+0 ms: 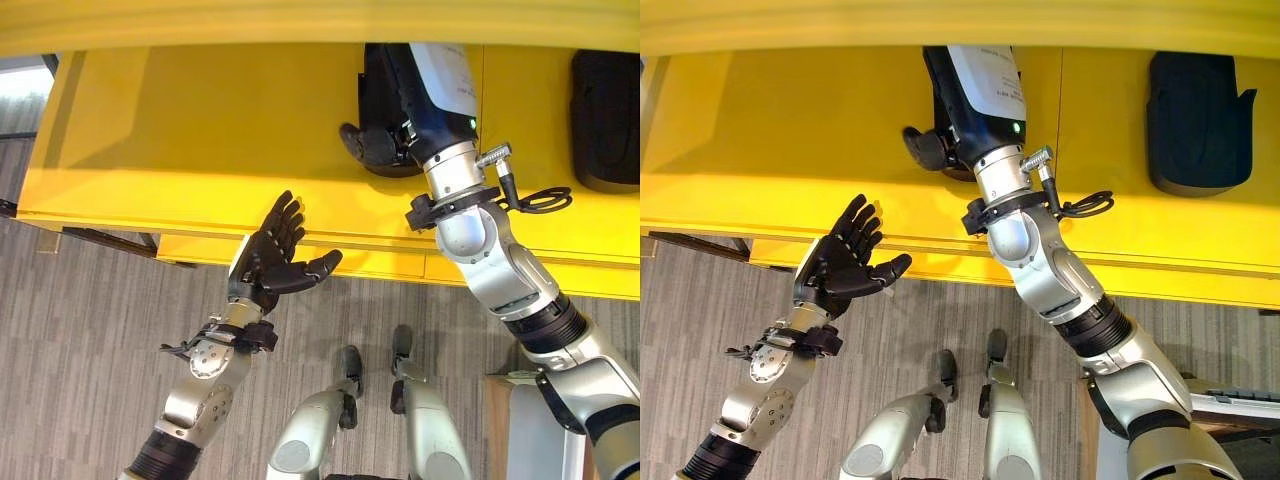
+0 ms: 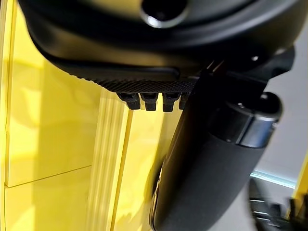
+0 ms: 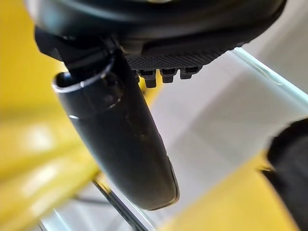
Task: Move parts from the plastic box to the shelf.
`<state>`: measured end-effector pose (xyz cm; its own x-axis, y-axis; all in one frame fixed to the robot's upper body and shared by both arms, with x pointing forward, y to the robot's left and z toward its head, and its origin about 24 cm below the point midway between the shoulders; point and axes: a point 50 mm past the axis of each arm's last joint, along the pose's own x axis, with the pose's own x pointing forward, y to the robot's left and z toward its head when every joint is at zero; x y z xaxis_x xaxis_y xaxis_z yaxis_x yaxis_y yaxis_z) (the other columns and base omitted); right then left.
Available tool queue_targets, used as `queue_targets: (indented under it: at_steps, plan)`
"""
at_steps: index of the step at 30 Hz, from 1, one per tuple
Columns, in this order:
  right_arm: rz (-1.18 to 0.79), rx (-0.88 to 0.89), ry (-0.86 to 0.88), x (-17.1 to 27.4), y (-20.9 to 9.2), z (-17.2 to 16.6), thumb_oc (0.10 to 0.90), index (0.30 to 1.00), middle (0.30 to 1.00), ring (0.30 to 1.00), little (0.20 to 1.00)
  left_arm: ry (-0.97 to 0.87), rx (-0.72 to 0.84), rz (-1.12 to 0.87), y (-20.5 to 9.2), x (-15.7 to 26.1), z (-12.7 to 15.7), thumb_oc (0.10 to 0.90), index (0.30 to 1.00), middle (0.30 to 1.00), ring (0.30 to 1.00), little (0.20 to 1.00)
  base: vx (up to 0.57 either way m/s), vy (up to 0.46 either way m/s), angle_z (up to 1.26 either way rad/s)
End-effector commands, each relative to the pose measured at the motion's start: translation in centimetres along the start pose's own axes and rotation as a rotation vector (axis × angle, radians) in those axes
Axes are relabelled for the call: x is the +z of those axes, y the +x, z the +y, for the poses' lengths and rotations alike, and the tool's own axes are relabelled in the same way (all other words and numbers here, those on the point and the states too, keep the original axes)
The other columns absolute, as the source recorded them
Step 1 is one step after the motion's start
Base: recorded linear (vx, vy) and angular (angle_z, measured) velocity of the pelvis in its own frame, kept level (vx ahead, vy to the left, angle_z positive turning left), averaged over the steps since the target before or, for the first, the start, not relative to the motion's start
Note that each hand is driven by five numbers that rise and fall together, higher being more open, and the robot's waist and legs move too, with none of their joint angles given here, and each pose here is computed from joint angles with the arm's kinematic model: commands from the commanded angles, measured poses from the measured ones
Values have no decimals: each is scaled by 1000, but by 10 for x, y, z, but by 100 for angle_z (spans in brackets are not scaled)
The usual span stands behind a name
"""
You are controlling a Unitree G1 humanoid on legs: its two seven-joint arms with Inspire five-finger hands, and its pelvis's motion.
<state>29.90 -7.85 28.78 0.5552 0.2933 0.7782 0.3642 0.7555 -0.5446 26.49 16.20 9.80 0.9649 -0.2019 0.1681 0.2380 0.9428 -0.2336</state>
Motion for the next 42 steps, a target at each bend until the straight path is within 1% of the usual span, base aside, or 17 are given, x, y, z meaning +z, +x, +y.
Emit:
queue_targets:
  at_steps: [1,3,7,9,11,12,14,15,17,18,21,27,29,30,37,39,42]
  plan:
    - [-68,-339,232,32,17,-44,900,1000,1000,1000,1000,-156,-168,3,-1,-9,-49,900,1000,1000,1000,1000,23,47,0]
    - [0,-409,310,15,5,-49,900,1000,1000,1000,1000,-168,-153,-32,-3,-7,-48,900,1000,1000,1000,1000,18,78,0]
    - [115,-474,386,-2,-16,-46,900,1000,1000,1000,1000,-171,-130,-40,-5,-8,-50,900,1000,1000,1000,1000,77,71,-1]
    - [210,-480,328,-18,-33,-43,900,1000,1000,1000,1000,-177,-98,-37,-7,-11,-47,900,1000,1000,1000,1000,101,54,-6]
    - [268,-457,294,-28,-41,-39,900,1000,1000,1000,1000,-178,-79,-36,-9,-14,-45,900,1000,1000,1000,1000,93,50,-7]
    - [350,-398,217,-45,-63,-37,900,1000,1000,1000,1000,-173,-50,-33,-14,-16,-39,900,1000,1000,1000,1000,114,45,-4]
    - [406,-371,178,-55,-80,-34,900,1000,1000,1000,1000,-169,-31,-32,-17,-18,-35,900,1000,1000,1000,1000,130,28,-2]
    - [505,-334,118,-71,-116,-33,900,1000,1000,1000,1000,-164,7,-27,-25,-20,-28,900,1000,1000,1000,1000,164,27,-3]
    - [609,-325,91,-81,-150,-35,900,1000,1000,1000,1000,-159,48,-23,-31,-23,-20,900,1000,1000,1000,1000,139,12,-4]
    - [683,-342,67,-88,-175,-43,900,1000,1000,1000,1000,-151,78,-25,-37,-22,-12,900,1000,1000,1000,1000,89,5,-7]
    - [684,-388,-39,-86,-209,-68,900,1000,1000,1000,1000,-132,129,-31,-49,-19,5,900,1000,1000,1000,1000,31,15,-8]
    - [723,-504,-134,-84,-231,-87,900,1000,1000,1000,1000,-129,175,-14,-56,-20,14,900,1000,1000,1000,1000,-22,26,-23]
    - [745,-562,-217,-88,-242,-94,900,1000,1000,1000,1000,-111,170,-6,-58,-21,17,900,1000,1000,1000,1000,-48,78,-16]
    - [795,-586,-247,-92,-249,-96,900,1000,1000,1000,1000,-91,157,-1,-59,-21,18,900,1000,1000,1000,1000,-50,79,-5]
    - [942,-589,-390,-107,-278,-105,900,1000,1000,1000,1000,-24,101,0,-58,-13,25,900,1000,1000,1000,1000,-71,72,-15]
    - [946,-542,-400,-110,-283,-105,900,1000,1000,1000,1000,-22,155,-14,-63,-9,32,900,1000,1000,1000,1000,-60,48,-56]
    - [984,-524,-402,-115,-289,-103,900,1000,1000,1000,1000,-15,184,-20,-64,-6,35,900,1000,1000,1000,1000,-29,69,-145]
